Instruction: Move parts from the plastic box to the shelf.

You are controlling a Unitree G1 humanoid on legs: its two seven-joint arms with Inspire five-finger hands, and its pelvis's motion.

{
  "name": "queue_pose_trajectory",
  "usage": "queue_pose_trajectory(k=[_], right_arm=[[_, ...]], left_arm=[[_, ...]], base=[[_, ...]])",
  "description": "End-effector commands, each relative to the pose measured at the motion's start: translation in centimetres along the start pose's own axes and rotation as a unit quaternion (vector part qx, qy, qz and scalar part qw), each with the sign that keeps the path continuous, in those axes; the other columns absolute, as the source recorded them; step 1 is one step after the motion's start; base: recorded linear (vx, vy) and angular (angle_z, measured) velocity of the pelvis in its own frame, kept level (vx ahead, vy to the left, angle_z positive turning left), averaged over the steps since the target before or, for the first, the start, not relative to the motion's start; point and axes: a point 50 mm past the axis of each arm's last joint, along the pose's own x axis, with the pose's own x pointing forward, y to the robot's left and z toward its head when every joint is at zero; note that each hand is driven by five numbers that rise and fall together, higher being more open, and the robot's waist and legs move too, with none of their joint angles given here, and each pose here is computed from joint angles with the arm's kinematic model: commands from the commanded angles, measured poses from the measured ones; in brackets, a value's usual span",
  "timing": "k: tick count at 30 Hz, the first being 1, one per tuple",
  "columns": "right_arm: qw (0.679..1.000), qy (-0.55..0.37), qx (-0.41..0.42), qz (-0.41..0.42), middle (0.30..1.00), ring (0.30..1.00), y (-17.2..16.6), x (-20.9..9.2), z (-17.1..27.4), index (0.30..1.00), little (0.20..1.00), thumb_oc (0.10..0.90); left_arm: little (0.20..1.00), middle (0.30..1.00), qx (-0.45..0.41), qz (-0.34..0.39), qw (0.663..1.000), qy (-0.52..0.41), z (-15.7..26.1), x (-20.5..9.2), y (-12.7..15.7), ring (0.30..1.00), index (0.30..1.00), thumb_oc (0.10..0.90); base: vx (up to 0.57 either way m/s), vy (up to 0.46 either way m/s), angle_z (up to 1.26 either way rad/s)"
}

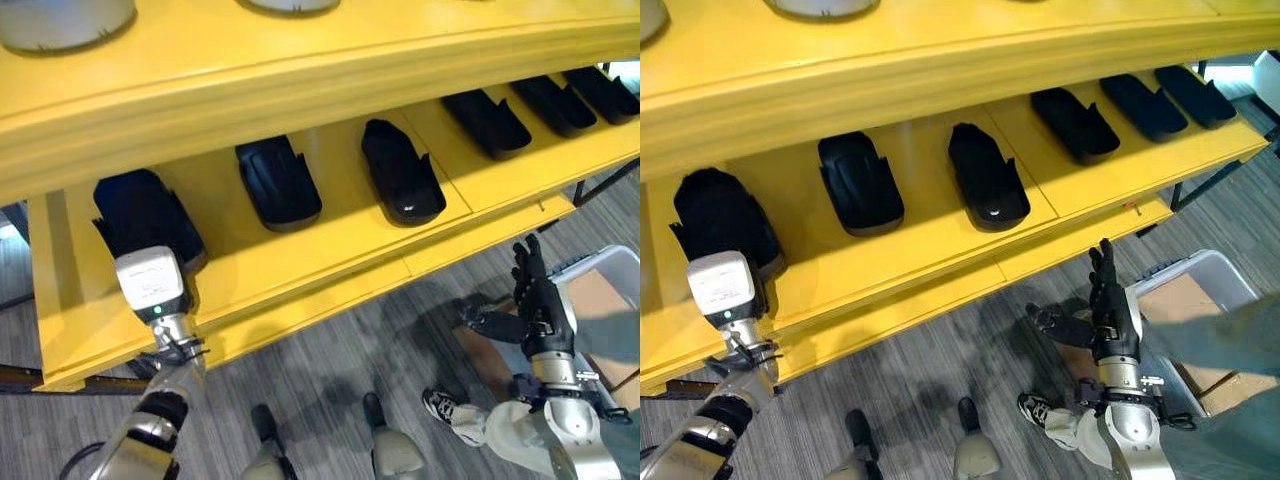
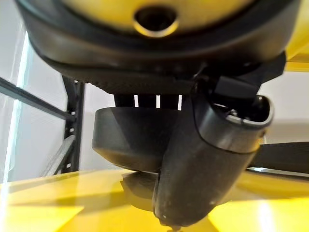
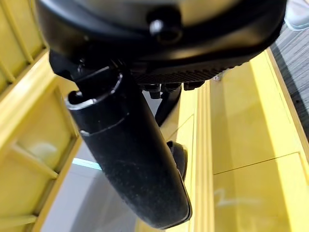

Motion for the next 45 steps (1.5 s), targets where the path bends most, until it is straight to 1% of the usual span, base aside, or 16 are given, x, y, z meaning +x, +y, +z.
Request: queue_pose_trajectory(k=[1,8,15,25,32,36,45], right_arm=[[0.987,-0.159,0.001,-0.002,1.0,1.0,-1.1,2.7,5.3,1.0,1.0,0.9],[0.986,-0.164,-0.002,0.002,1.0,1.0,-1.3,2.9,5.5,1.0,1.0,0.9],[0.986,-0.164,-0.005,0.007,1.0,1.0,-1.3,2.9,5.5,1.0,1.0,0.9],[0.988,-0.154,-0.006,0.005,1.0,1.0,-0.9,2.7,5.1,1.0,1.0,0.9],[0.989,-0.148,-0.01,0.004,1.0,1.0,-0.8,2.4,4.8,1.0,1.0,0.9],[0.989,-0.148,-0.011,0.002,1.0,1.0,-0.8,2.4,4.7,1.0,1.0,0.9],[0.989,-0.149,-0.016,0.001,1.0,1.0,-0.6,2.5,4.7,1.0,1.0,0.9]], left_arm=[[0.3,0.3,0.059,0.018,0.998,-0.001,-1.4,2.2,0.7,0.3,0.3,0.4],[0.3,0.3,0.111,0.026,0.993,-0.032,-2.8,3.8,1.5,0.3,0.3,0.4],[0.3,0.3,0.138,0.012,0.989,-0.051,-3.6,3.7,1.3,0.3,0.3,0.4],[0.3,0.3,0.16,-0.037,0.982,-0.089,-4.1,0.2,-0.3,0.3,0.3,0.4],[0.3,0.3,0.162,-0.064,0.979,-0.106,-4.2,-1.6,-1.0,0.3,0.3,0.4],[0.3,0.3,0.164,-0.074,0.978,-0.102,-4.8,-2.2,-1.1,0.3,0.3,0.4],[0.3,0.3,0.167,-0.07,0.979,-0.092,-5.1,-2.3,-1.0,0.3,0.3,0.4]], base=[[0.0,0.009,-0.08],[0.0,0.025,-0.03],[0.01,0.025,0.0],[0.02,0.001,0.0],[0.01,0.003,0.0],[0.0,0.0,0.0],[0.0,0.003,0.03]])
